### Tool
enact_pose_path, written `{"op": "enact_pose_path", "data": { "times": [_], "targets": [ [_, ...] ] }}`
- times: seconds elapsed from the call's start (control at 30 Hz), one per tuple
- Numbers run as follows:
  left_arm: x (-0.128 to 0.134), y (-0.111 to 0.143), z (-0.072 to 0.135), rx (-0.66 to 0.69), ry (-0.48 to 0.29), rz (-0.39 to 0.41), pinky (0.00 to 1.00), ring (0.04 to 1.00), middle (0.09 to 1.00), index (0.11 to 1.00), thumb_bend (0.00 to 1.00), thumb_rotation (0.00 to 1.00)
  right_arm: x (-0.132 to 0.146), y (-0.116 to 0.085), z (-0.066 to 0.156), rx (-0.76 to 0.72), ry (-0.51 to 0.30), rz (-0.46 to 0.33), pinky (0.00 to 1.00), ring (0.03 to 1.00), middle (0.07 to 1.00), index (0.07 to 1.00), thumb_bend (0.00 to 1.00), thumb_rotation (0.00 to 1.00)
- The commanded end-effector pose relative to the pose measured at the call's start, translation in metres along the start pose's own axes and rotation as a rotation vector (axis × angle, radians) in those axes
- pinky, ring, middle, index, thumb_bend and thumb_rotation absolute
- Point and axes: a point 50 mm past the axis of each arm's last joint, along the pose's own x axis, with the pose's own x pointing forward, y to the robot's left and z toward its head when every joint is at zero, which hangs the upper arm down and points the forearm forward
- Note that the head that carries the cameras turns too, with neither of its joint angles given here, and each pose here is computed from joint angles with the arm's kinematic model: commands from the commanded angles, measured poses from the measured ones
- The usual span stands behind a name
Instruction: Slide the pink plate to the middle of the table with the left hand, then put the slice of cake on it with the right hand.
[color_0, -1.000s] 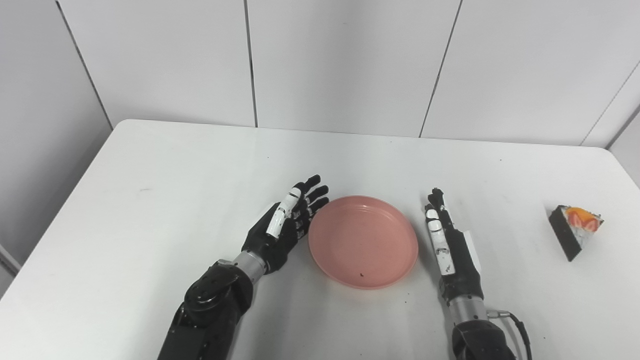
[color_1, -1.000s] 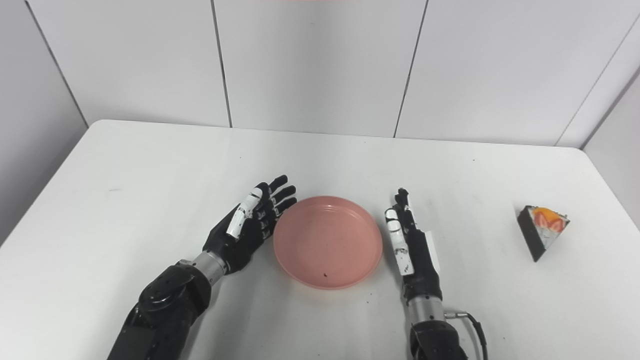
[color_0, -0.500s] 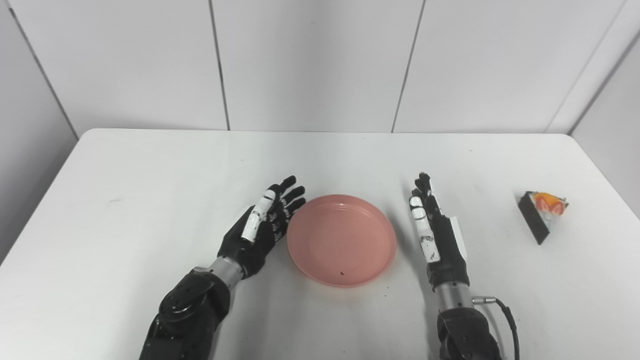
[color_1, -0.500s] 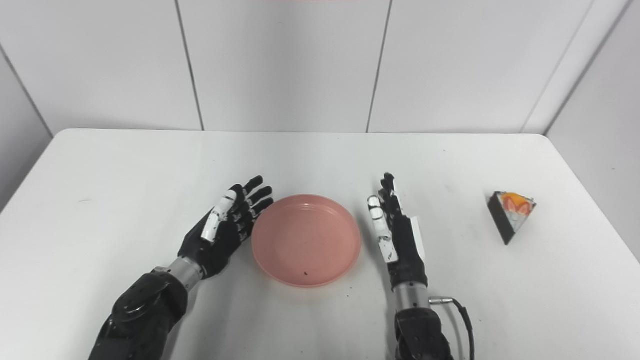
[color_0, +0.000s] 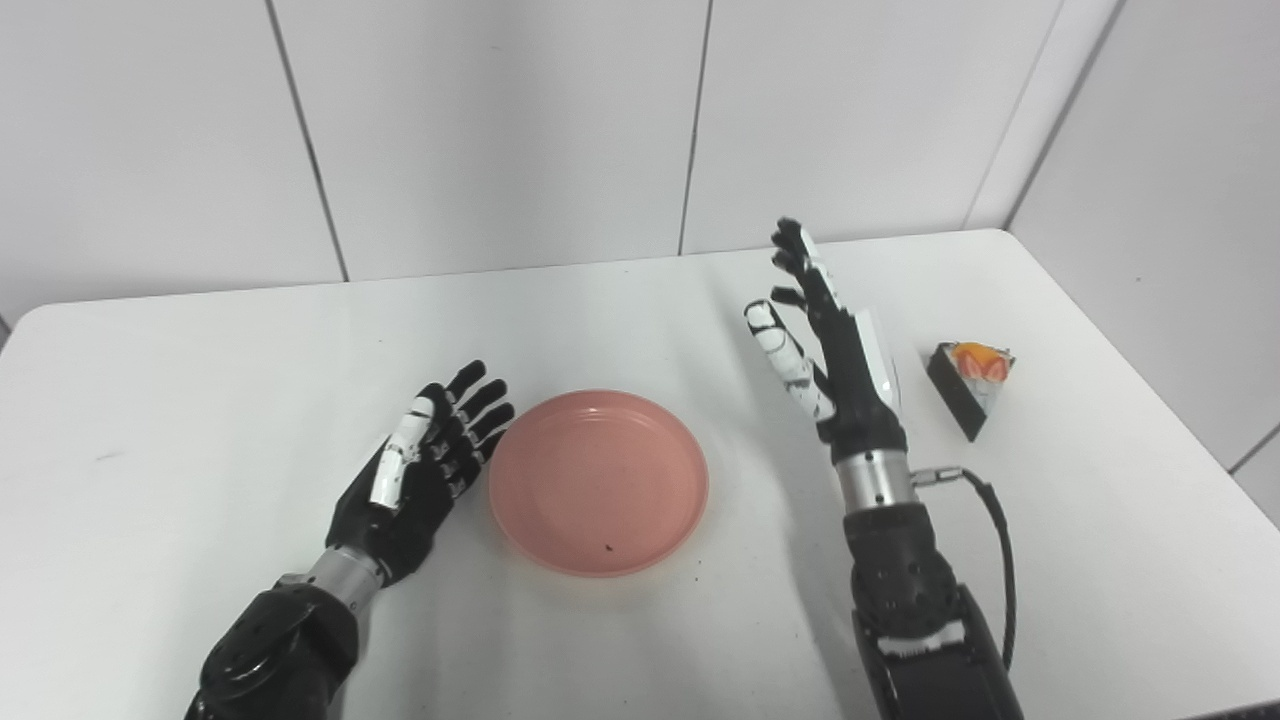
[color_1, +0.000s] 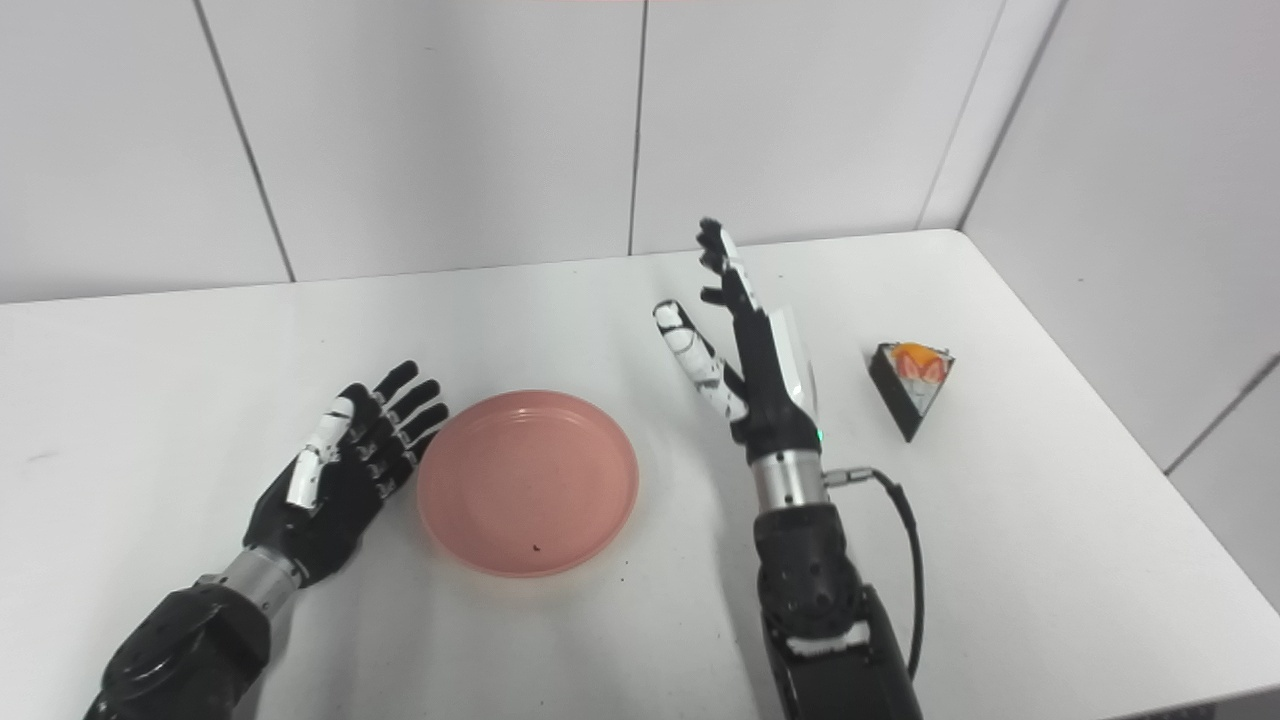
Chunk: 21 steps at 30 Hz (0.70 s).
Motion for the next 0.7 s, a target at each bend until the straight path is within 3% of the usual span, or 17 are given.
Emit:
{"op": "enact_pose_path", "data": {
  "times": [0.0, 0.17, 0.3, 0.4, 0.47, 0.67],
  "targets": [
    [-0.015, 0.022, -0.025, -0.006, 0.099, 0.060, 0.93, 0.934, 0.944, 0.938, 0.39, 1.00, 0.019, -0.018, 0.022, -0.022, -0.090, -0.081, 0.72, 0.833, 0.904, 0.938, 0.63, 1.00],
    [-0.017, 0.032, -0.028, -0.009, 0.096, 0.061, 0.93, 0.925, 0.938, 0.929, 0.41, 1.00, 0.032, -0.044, 0.027, -0.217, -0.092, -0.120, 0.68, 0.822, 0.915, 0.948, 0.62, 1.00],
    [-0.018, 0.039, -0.029, -0.023, 0.093, 0.067, 0.92, 0.915, 0.927, 0.916, 0.42, 1.00, 0.040, -0.061, 0.028, -0.358, -0.047, -0.145, 0.77, 0.888, 0.941, 0.951, 0.68, 0.97],
    [-0.019, 0.044, -0.031, -0.025, 0.095, 0.068, 0.92, 0.915, 0.924, 0.912, 0.42, 1.00, 0.044, -0.073, 0.029, -0.473, 0.001, -0.175, 0.64, 0.861, 0.949, 0.958, 0.75, 0.90],
    [-0.019, 0.047, -0.032, -0.024, 0.097, 0.071, 0.91, 0.909, 0.919, 0.909, 0.43, 1.00, 0.047, -0.081, 0.029, -0.540, 0.042, -0.194, 0.55, 0.788, 0.953, 0.960, 0.81, 0.85],
    [-0.021, 0.055, -0.034, -0.031, 0.101, 0.074, 0.91, 0.906, 0.917, 0.910, 0.43, 1.00, 0.052, -0.101, 0.023, -0.691, 0.173, -0.190, 0.65, 0.878, 0.970, 0.963, 0.88, 0.76]
  ]
}}
